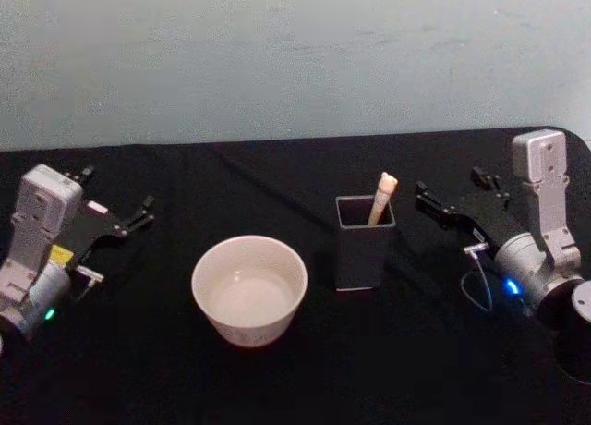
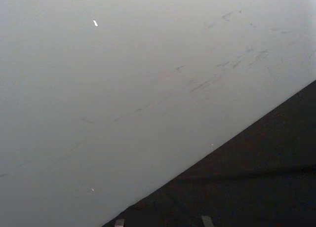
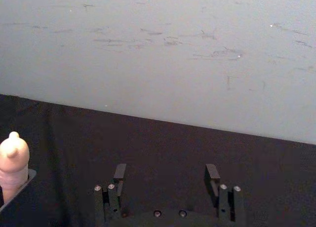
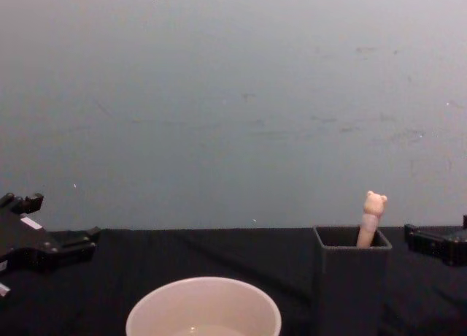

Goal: Pick up the stirring spoon with one hand, stir inside the cup, then place it back in its original position.

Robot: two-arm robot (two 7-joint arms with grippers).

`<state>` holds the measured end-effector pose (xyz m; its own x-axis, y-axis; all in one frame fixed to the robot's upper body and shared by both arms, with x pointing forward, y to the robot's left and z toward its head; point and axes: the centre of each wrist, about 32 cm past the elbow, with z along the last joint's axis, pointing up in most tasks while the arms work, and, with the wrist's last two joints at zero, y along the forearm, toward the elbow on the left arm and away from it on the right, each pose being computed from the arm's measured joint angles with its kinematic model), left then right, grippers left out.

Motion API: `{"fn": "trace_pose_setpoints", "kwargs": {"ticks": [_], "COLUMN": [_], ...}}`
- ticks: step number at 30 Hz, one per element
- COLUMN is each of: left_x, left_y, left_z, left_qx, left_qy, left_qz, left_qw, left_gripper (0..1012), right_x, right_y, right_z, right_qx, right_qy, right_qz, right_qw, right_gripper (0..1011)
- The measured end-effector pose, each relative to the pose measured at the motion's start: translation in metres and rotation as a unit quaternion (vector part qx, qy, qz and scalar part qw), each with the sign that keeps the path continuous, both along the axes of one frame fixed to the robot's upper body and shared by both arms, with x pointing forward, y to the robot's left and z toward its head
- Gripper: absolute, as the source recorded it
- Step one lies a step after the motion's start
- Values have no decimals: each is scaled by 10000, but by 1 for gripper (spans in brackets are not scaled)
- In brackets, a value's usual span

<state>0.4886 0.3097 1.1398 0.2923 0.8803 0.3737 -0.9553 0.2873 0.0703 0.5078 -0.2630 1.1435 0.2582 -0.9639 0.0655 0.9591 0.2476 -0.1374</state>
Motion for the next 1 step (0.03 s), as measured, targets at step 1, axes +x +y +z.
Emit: {"fn": "trace_pose_setpoints", "kwargs": {"ticks": [1], "left_x": [0], "left_y": [0], "left_z": [0], "left_qx": [0], "left_qy": [0], "left_qz": [0], "left_qw": [10000], "left_gripper": [1001], "right_x": [0], "right_y": [0], "right_z": [0], "right_qx": [0], "right_qy": [0], "right_qz": [0], "right_qw": [10000], "right_gripper": [1002]}}
